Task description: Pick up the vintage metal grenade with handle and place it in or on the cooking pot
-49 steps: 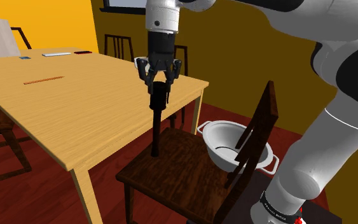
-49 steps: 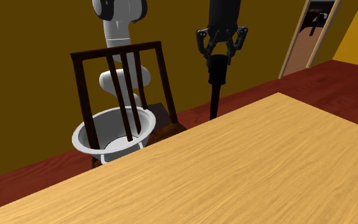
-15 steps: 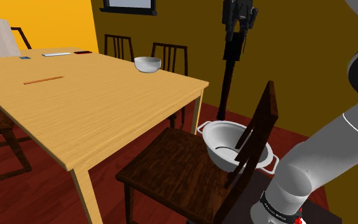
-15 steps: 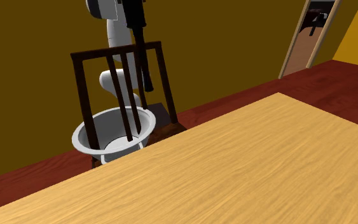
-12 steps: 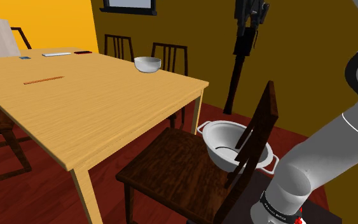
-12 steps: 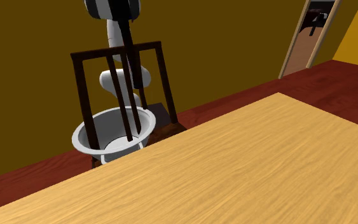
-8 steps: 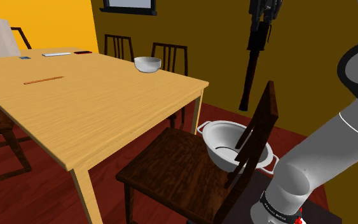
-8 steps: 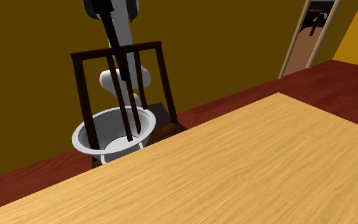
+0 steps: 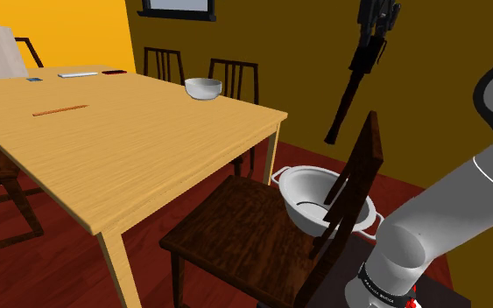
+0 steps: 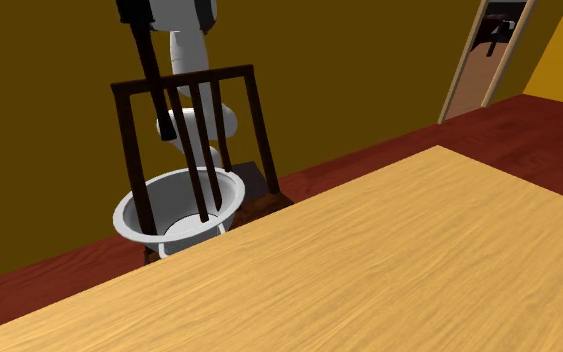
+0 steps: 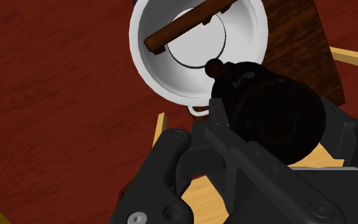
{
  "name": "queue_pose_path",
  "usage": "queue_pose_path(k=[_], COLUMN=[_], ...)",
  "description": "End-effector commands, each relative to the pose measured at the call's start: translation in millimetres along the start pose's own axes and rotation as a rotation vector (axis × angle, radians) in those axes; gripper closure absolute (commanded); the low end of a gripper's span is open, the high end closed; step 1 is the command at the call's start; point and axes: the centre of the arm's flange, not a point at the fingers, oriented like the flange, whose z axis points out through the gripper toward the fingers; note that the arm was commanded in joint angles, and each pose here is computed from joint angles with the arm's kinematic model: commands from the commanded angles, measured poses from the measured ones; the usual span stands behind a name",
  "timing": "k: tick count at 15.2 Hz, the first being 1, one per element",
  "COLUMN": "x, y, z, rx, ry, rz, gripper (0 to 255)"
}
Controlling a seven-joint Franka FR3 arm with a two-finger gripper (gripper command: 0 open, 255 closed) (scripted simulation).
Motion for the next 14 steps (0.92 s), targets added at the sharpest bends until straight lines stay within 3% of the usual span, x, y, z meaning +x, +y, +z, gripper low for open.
queue_pose_path(k=[1, 14], x=[0.8, 5.5], y=[0.9, 4.7], z=[11.5, 79.8], rx=[0.000, 0.000], ry=[0.001, 0.001], rz=[0.000, 0.000], gripper=[255, 255])
